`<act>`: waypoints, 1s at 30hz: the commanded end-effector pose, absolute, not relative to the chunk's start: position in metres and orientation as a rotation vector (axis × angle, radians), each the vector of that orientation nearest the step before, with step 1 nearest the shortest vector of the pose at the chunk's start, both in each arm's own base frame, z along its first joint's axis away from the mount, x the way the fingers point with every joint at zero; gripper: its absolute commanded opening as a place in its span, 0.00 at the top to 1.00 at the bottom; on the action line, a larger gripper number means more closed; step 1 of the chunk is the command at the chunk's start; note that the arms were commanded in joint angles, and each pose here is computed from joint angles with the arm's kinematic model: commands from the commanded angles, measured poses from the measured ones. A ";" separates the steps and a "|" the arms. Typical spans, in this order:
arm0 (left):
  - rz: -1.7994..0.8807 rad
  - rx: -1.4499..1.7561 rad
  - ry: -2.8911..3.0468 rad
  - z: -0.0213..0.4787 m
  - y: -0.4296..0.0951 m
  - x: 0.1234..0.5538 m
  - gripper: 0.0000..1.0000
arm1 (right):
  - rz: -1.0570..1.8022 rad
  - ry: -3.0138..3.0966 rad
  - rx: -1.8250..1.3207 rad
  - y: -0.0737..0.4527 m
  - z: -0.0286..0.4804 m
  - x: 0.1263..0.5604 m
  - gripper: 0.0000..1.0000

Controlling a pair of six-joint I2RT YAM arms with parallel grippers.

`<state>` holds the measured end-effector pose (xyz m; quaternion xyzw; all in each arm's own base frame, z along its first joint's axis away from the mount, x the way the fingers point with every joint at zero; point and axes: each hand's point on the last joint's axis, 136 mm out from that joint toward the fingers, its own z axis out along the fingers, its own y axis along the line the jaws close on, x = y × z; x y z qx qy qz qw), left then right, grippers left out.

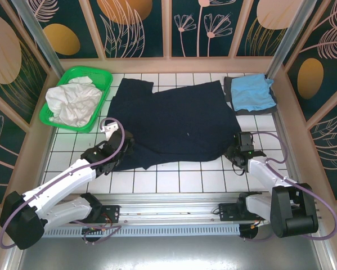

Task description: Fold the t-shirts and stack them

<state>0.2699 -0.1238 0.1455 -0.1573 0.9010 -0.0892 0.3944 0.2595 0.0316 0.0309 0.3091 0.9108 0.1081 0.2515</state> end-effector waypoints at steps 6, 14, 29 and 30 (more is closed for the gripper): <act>-0.231 -0.387 2.271 0.144 -0.127 0.279 1.00 | 0.299 2.473 0.858 0.029 0.022 0.273 0.64; -0.228 -0.384 2.280 0.141 -0.128 0.280 1.00 | 0.287 2.481 0.853 0.027 0.018 0.274 0.76; -0.221 -0.386 2.281 0.140 -0.123 0.277 1.00 | 0.296 2.429 0.816 0.022 0.032 0.285 0.81; -0.220 -0.386 2.281 0.140 -0.123 0.277 1.00 | 0.291 2.435 0.817 0.022 0.029 0.284 0.81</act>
